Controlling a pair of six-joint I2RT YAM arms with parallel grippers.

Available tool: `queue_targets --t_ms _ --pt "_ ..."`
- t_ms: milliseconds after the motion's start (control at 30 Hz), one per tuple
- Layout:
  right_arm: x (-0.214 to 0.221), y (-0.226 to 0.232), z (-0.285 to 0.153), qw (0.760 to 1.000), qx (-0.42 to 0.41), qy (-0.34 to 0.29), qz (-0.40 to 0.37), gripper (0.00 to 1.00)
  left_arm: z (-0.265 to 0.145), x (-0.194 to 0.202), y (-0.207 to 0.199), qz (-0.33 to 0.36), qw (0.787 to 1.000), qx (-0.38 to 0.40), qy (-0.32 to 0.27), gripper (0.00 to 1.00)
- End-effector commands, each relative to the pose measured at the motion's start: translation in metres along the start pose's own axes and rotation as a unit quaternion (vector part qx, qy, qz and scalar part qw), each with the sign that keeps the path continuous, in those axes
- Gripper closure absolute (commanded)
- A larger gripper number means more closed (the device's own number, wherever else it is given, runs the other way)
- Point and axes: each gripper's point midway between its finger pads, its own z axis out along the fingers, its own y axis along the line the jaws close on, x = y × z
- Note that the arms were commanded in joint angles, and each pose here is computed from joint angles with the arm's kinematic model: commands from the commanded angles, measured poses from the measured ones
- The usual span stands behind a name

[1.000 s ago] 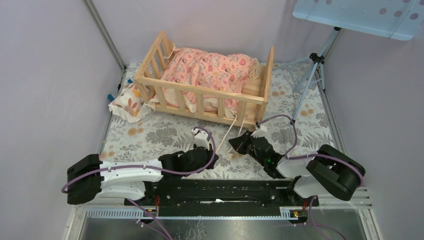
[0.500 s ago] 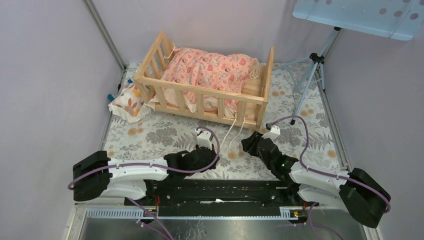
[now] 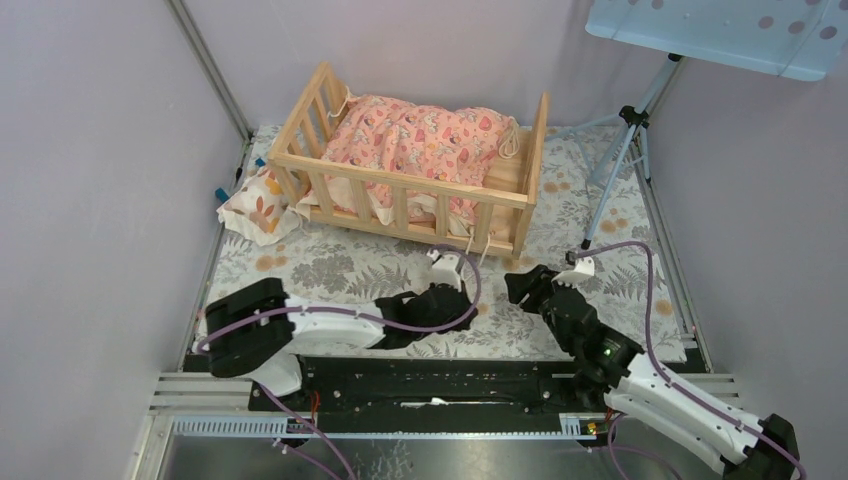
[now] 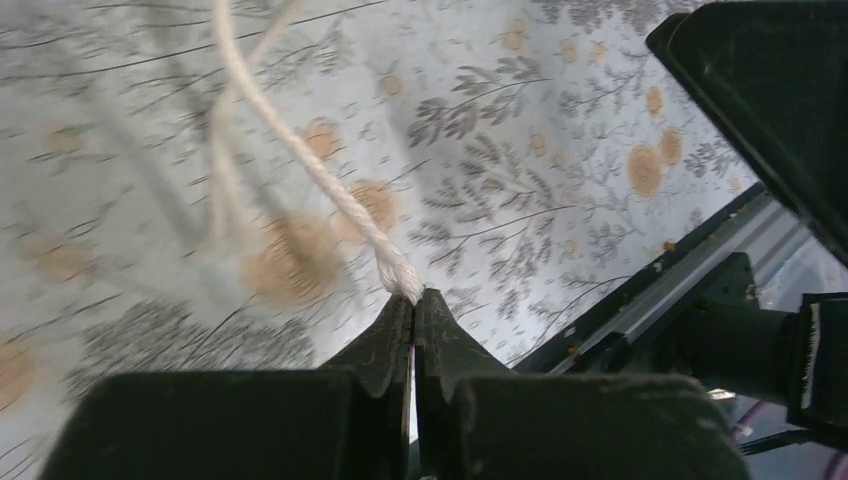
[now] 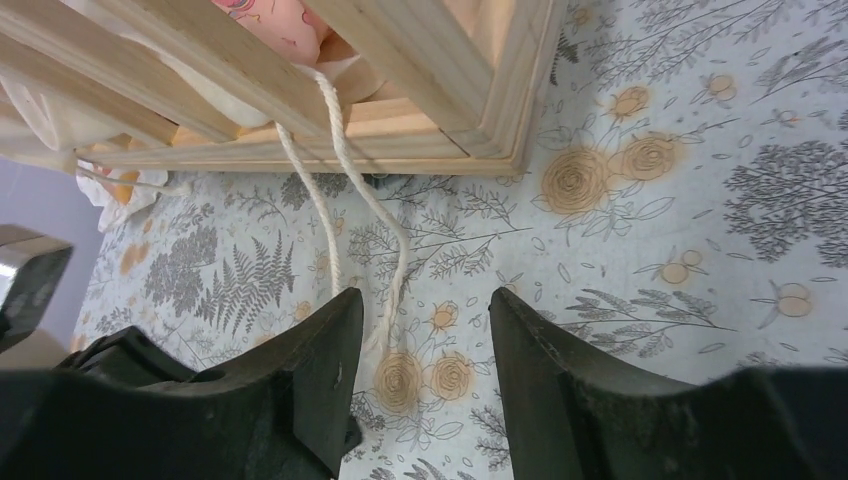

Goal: Set up the pet bed
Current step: Tie the ropes to the bed frame.

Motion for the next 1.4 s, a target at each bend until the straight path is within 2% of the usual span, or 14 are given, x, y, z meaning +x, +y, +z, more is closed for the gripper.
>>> queue_targets --t_ms 0,100,133,167,267,300,467,700,833,900,1033,1367 --pt "-0.01 -0.018 -0.013 0.999 0.035 -0.013 -0.023 0.43 0.021 -0.019 -0.058 -0.024 0.996 0.081 -0.014 1.0" --pt "-0.012 -0.024 -0.017 0.999 0.04 -0.02 -0.023 0.42 0.035 -0.014 -0.074 -0.009 0.994 0.108 -0.006 0.99" --pt "-0.013 -0.025 -0.018 0.999 0.041 -0.021 -0.022 0.42 0.037 -0.016 -0.081 -0.006 0.993 0.121 -0.005 0.96" --pt "-0.014 -0.026 -0.019 0.999 0.041 -0.023 -0.021 0.42 0.043 -0.011 -0.083 0.001 0.992 0.124 0.001 0.9" --pt "-0.015 -0.028 -0.021 0.999 0.042 -0.026 -0.021 0.41 0.057 0.001 -0.084 0.028 0.992 0.124 0.02 0.57" --pt "-0.015 -0.028 -0.021 0.999 0.042 -0.027 -0.021 0.41 0.06 0.005 -0.083 0.036 0.992 0.12 0.027 0.51" --pt "-0.018 -0.028 -0.022 0.998 0.042 -0.03 -0.025 0.41 0.055 0.01 -0.059 0.067 0.994 0.083 0.031 0.36" --pt "-0.025 -0.028 -0.023 0.997 0.044 -0.042 -0.044 0.4 0.016 0.016 -0.038 0.108 0.991 0.067 0.033 0.33" --pt "-0.031 -0.026 -0.024 0.996 0.04 -0.048 -0.058 0.38 -0.007 0.017 -0.02 0.093 0.994 0.062 0.017 0.32" --pt "-0.033 -0.024 -0.024 0.996 0.036 -0.051 -0.062 0.37 -0.013 0.013 0.0 0.079 0.996 0.032 -0.003 0.32" --pt "-0.034 -0.018 -0.025 0.996 0.025 -0.05 -0.063 0.37 -0.008 0.001 0.038 0.067 0.997 -0.041 -0.022 0.3" --pt "-0.027 -0.013 -0.024 0.997 0.004 -0.037 -0.067 0.38 0.022 -0.017 0.052 0.083 0.992 -0.084 -0.035 0.3"
